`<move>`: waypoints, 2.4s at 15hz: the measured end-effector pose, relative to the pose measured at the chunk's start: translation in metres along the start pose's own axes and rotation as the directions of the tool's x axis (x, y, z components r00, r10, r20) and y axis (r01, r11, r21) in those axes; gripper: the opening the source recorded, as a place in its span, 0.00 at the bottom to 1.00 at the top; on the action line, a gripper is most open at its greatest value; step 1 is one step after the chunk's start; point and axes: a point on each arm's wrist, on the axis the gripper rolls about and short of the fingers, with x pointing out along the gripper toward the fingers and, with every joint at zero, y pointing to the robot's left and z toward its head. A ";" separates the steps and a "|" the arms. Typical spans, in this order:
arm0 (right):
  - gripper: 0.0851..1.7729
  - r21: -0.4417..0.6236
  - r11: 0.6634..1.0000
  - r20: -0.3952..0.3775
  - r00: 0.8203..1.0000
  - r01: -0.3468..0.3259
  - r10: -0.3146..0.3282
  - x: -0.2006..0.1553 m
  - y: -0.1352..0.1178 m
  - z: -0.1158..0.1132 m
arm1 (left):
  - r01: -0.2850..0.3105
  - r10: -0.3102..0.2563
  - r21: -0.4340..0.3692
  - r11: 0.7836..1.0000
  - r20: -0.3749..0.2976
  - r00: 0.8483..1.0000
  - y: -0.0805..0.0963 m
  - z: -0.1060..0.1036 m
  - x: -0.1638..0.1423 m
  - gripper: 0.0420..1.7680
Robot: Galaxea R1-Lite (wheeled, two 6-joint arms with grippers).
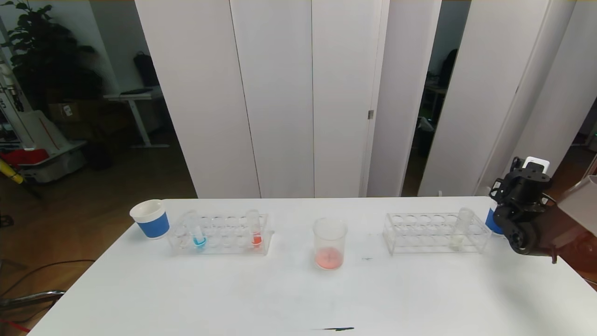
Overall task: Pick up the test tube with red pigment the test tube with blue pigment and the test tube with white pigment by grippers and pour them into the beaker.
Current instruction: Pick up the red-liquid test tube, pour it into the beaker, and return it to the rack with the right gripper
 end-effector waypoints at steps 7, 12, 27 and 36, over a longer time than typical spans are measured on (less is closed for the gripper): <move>0.30 -0.014 1.000 -0.069 0.997 0.019 -0.020 0.001 -0.008 -0.015 | 0.000 0.000 0.000 1.000 0.000 1.000 0.000 0.000 0.000 0.98; 0.35 -0.019 1.000 -0.075 0.997 0.018 -0.019 0.001 -0.009 -0.016 | 0.000 0.000 0.000 1.000 0.000 1.000 0.000 0.000 0.000 0.98; 0.99 -0.045 0.998 -0.014 0.999 -0.040 0.039 -0.015 -0.014 0.033 | 0.000 0.000 0.000 1.000 0.000 1.000 0.000 0.000 0.000 0.98; 0.99 -0.073 0.945 -0.063 0.947 -0.320 0.316 -0.075 -0.042 0.122 | 0.000 0.000 0.000 1.000 0.000 1.000 0.000 0.000 0.000 0.98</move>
